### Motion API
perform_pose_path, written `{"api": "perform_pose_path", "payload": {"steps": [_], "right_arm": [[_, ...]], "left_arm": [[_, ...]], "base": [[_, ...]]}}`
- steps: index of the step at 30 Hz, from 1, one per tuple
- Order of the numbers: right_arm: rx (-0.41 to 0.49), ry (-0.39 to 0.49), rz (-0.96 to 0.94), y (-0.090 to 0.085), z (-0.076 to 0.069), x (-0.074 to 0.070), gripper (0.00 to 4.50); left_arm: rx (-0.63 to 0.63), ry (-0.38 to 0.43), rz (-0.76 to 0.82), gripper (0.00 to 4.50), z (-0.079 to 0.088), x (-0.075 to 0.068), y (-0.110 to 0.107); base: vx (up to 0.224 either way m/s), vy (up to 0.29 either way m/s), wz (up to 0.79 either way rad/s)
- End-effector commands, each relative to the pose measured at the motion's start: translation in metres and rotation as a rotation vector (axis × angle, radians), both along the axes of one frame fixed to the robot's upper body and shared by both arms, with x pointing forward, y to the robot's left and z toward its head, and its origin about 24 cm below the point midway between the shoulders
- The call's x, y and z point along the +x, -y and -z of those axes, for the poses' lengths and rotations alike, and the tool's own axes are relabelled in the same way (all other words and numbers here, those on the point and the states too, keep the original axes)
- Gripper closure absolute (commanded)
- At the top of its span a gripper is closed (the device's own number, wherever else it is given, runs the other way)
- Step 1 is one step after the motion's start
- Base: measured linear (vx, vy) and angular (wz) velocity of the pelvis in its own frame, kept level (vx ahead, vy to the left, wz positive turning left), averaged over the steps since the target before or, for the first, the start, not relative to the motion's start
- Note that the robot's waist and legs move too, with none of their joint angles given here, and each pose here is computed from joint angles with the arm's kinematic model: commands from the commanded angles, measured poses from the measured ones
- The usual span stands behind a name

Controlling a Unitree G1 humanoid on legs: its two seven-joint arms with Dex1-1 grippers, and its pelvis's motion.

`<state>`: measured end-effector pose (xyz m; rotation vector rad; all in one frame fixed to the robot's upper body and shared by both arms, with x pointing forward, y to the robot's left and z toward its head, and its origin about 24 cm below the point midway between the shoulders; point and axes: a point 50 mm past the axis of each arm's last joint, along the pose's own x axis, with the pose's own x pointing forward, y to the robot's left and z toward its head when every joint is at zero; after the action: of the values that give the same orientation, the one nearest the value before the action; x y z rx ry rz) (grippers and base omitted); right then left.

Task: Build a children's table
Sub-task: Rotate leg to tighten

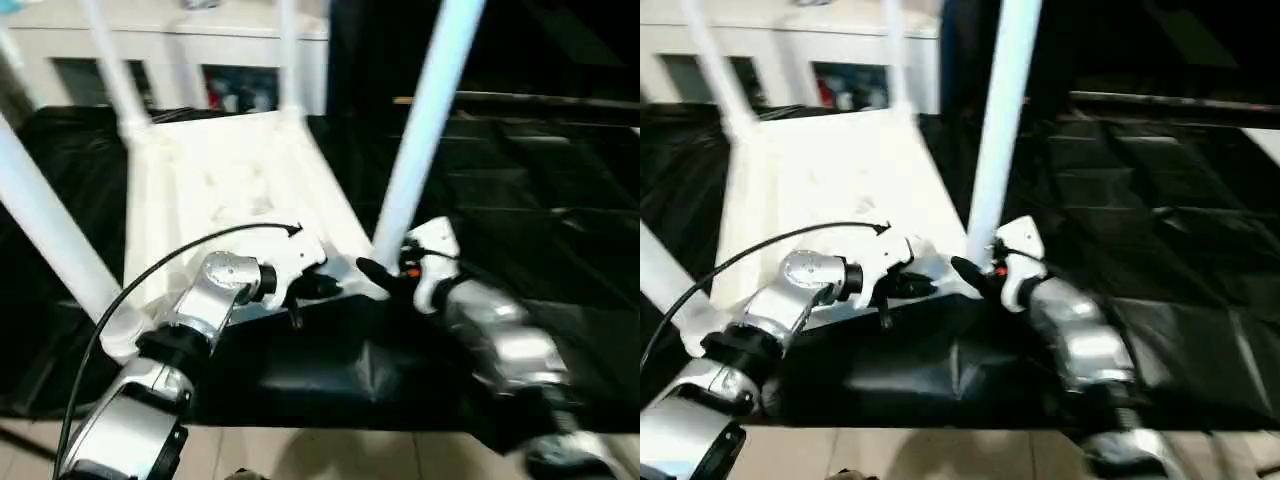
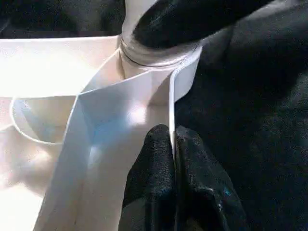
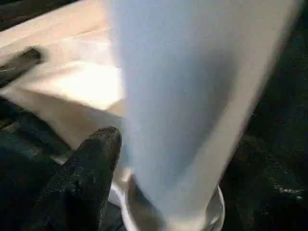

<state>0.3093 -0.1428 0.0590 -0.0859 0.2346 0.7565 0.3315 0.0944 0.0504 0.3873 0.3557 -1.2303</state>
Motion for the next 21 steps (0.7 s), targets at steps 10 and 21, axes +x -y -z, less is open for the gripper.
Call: {"api": "perform_pose_path", "payload": {"steps": [10, 21], "right_arm": [[-0.095, 0.001, -0.187, 0.038, -0.021, -0.027, 1.14], [0.016, -0.108, -0.369, 0.025, -0.026, -0.046, 1.14]], "left_arm": [[-0.195, 0.038, 0.005, 4.05, -0.026, -0.007, -0.006], [-0.135, -0.058, 0.096, 3.38, -0.048, -0.043, -0.038]], "base": [[0.0, 0.0, 0.0], [0.0, 0.0, 0.0]]}}
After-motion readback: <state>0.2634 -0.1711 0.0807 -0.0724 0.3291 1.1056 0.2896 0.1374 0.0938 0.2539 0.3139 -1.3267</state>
